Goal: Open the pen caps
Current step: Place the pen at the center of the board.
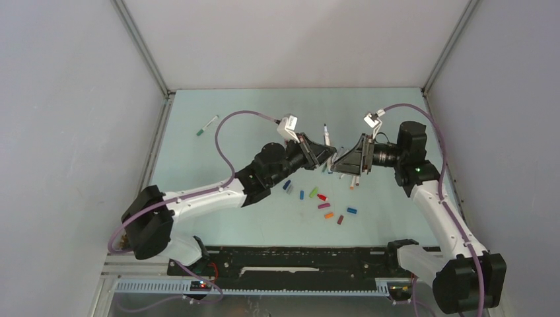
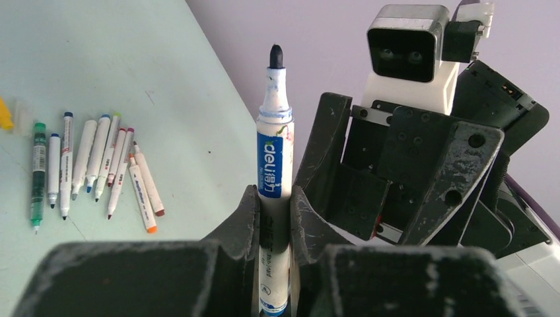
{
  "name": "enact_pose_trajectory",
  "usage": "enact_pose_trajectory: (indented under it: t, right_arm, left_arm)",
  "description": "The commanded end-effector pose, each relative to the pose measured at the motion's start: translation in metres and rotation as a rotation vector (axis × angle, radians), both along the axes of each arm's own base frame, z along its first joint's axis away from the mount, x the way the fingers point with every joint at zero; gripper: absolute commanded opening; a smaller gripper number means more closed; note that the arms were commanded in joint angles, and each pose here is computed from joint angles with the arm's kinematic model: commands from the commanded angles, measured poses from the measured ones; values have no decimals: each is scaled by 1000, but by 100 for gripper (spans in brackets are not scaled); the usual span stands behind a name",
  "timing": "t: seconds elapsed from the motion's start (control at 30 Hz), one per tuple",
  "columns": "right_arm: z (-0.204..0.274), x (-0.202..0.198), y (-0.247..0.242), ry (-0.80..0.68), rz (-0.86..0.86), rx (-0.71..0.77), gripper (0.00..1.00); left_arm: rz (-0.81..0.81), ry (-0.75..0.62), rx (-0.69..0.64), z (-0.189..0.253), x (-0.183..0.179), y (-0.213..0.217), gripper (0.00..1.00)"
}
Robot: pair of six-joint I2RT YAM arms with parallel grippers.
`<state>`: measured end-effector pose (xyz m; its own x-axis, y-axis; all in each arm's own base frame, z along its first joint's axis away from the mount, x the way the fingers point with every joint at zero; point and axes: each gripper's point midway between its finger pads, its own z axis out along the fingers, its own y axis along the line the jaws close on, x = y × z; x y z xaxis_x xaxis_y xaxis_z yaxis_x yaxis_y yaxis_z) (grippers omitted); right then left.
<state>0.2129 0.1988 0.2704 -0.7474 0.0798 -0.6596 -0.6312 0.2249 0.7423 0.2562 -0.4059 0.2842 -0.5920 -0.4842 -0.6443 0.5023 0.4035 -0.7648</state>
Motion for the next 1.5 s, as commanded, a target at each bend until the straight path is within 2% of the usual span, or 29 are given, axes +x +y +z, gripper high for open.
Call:
enact_pose_trajectory:
  t: [0.0,0.33,0.37,0.47,0.5,0.57,0.7,0.8,0.93,1.0,1.17,1.3,1.47]
  right_arm:
    - [2,1,7,-14,-2,-3,63]
    - [-8,12,6,2,-47,-30,39]
    - [-8,12,6,4,-47,-31,34]
    - [-7,11,7,-3,-34,-23,6]
    - [-5,10,7,-3,-26,-17,0]
    - [-4,9,6,-2,-12,-8,0]
    - [-6,13,-6,-7,-43,1,0]
    - [-15,18,-17,-37,-89,-20,0]
    - [-47,36,-44,-64,-247,-131,0]
    - [-66,53,-67,-40,-380,-184,0]
    - [-121,85,-119,86,-617,-337,0]
    - [-153,97,-142,179,-700,-431,0]
    - [-185,102,-160,267,-738,-526,3]
  left_arm:
    - [5,-39,-102,44,2,-10,6]
    - [-27,-48,-119,48,-6,-22,9]
    - [-32,-55,-119,49,-7,-23,9]
    - [-50,-71,-116,53,-9,-24,14]
    - [-55,-74,-117,53,-10,-24,17]
    - [-60,-84,-115,54,-11,-24,28]
    - [-51,-155,-77,59,-11,-12,58]
    - [-5,-249,-20,67,-5,14,77]
    - [82,-275,99,59,11,62,97]
    - [98,-260,157,46,18,84,100]
    - [112,-122,337,-11,35,138,100]
    - [218,-70,563,-52,44,190,100]
    - [359,-88,829,-73,60,247,100]
